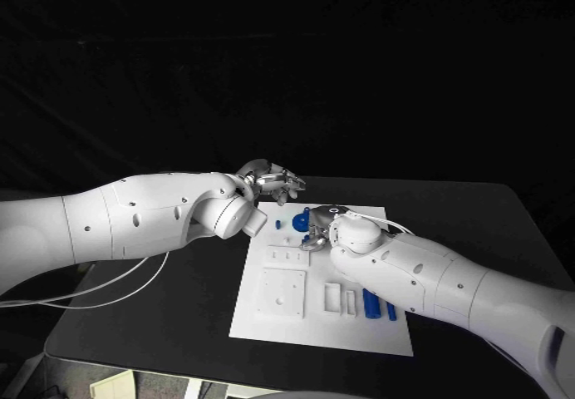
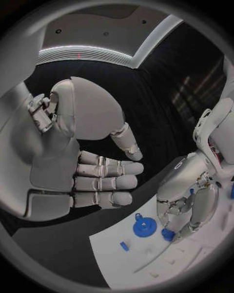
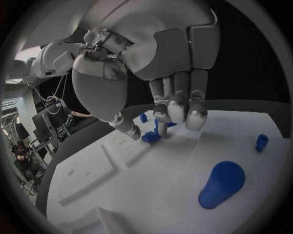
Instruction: Assemble the parts on the task board
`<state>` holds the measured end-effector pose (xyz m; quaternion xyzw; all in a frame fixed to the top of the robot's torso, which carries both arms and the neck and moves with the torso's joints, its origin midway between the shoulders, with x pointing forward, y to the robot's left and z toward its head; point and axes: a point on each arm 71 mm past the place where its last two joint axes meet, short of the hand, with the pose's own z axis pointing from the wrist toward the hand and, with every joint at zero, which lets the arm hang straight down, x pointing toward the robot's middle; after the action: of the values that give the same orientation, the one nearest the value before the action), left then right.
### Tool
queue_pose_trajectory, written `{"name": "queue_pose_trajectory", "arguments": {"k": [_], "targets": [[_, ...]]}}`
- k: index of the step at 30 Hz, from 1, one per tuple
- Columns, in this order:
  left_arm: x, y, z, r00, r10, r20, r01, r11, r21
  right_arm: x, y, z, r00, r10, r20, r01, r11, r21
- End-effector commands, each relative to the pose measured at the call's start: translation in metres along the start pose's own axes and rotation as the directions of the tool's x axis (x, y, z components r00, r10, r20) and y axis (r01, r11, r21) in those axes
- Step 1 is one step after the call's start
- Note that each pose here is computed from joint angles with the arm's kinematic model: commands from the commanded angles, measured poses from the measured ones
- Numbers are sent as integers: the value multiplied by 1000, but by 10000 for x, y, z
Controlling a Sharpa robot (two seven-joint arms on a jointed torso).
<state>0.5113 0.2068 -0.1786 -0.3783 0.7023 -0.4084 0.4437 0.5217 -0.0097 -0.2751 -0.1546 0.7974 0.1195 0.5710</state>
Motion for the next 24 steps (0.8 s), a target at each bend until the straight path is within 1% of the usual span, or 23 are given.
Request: {"name": "queue_pose_trajectory", "arguments": {"k": [1,8,10,24], "targets": [[4,-34,0,1000,4,3,-4,1000,12,1,28,2,1000,-6,2,6,1000,-18],[6,-42,0,1000,5,0,-5,1000,11,0,38,8,1000,-5,-1,5,1000,-16],[5,-42,0,1000,5,0,-5,1000,11,5,39,13,1000,-12,-9,12,1000,-10],[2,-45,3,1000,6,-2,-6,1000,8,-5,75,12,999,-41,8,41,999,-12]]}}
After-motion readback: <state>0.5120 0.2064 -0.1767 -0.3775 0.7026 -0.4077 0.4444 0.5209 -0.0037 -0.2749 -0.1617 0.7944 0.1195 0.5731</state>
